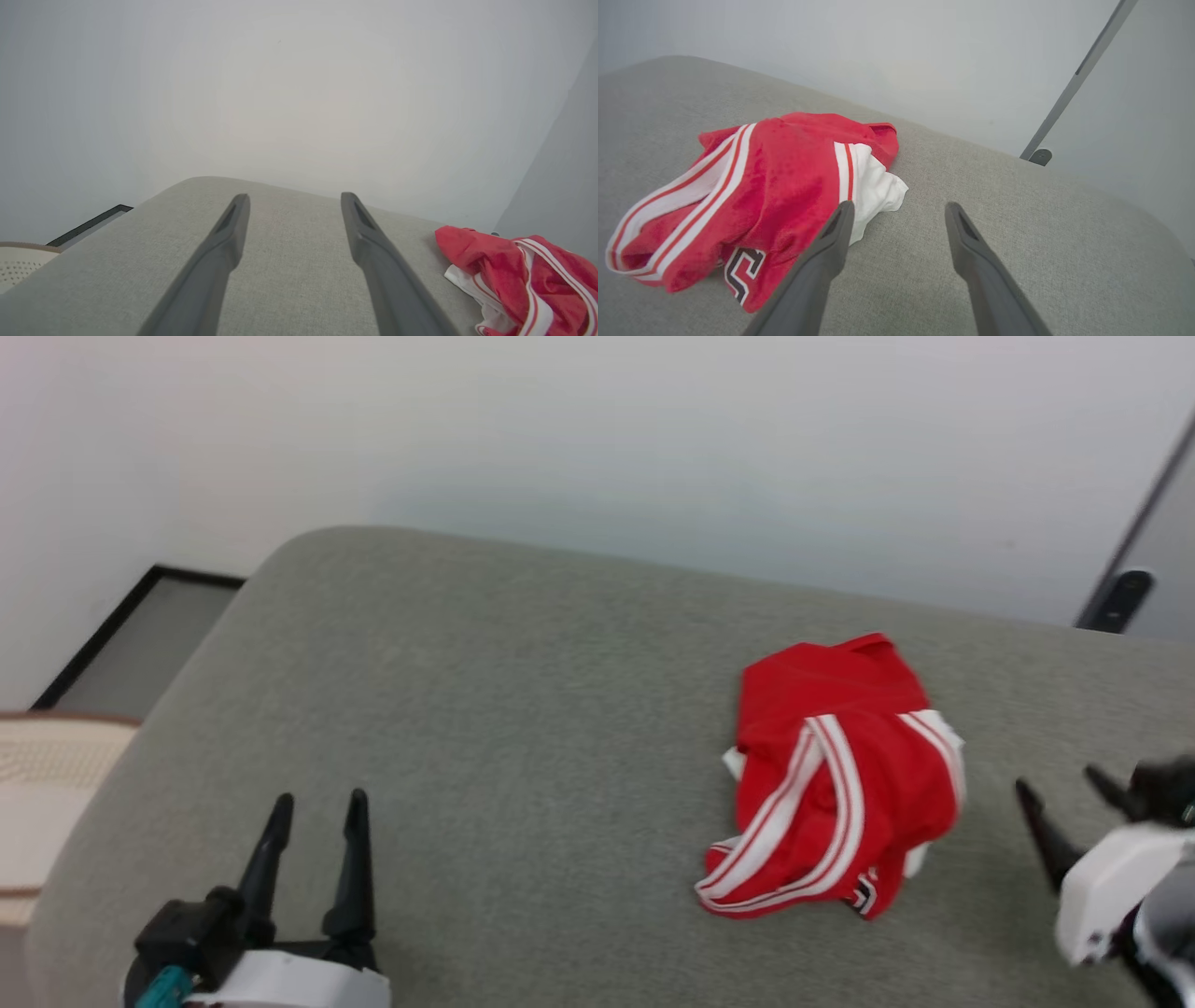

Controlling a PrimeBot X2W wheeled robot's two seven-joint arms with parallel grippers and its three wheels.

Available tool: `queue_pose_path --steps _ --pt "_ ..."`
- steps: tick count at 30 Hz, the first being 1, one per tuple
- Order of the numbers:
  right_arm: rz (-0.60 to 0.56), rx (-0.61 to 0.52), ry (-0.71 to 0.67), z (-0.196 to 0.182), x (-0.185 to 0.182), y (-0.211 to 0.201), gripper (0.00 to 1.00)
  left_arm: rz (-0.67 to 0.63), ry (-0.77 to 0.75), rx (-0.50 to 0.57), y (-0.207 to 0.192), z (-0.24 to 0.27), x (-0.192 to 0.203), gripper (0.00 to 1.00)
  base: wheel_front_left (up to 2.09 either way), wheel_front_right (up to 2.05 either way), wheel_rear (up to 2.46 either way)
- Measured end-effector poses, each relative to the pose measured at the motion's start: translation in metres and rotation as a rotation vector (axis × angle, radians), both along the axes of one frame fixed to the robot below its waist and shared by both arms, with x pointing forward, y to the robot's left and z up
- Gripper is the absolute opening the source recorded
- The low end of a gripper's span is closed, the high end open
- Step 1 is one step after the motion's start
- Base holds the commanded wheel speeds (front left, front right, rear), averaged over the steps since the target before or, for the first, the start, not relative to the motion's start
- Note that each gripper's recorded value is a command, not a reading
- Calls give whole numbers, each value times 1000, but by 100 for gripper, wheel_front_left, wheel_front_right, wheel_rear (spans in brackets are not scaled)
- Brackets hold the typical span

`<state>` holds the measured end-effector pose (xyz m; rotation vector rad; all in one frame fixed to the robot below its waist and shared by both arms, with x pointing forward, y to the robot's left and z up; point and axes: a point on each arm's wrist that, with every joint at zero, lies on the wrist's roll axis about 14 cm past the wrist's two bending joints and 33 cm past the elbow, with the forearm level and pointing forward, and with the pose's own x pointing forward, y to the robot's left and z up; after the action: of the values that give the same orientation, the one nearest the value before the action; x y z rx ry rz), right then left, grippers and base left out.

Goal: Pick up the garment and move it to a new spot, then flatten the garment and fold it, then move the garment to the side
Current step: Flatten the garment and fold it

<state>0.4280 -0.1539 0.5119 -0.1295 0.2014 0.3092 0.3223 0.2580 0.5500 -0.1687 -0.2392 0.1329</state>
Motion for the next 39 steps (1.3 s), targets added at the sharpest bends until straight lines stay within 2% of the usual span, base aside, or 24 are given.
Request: queue_pose_path --steps 5,8,12,19,26,29,31,32,39 --pt "78 -49 117 6 36 15 100 28 6 -39 4 -4 -4 100 0 0 0" --pt "85 -91 194 2 56 15 100 32 12 -41 4 -5 -2 100 0 0 0" --pt "103 -143 327 -19 72 21 100 26 10 -42 0 -2 6 100 0 0 0" --pt "134 -165 541 -63 91 38 100 57 34 -46 7 -6 16 100 0 0 0" --pt "153 -203 710 -111 97 53 100 96 91 -51 17 -22 17 100 0 0 0" --pt "140 -225 738 -120 105 56 100 113 103 -48 21 -25 16 100 0 0 0" --pt "140 -239 742 -123 110 60 16 125 117 -49 24 -28 13 100 0 0 0" --pt "137 -231 743 -124 112 63 0 131 119 -55 25 -29 12 100 0 0 0" --pt "137 -195 736 -117 116 74 0 150 124 -62 31 -32 10 100 0 0 0"
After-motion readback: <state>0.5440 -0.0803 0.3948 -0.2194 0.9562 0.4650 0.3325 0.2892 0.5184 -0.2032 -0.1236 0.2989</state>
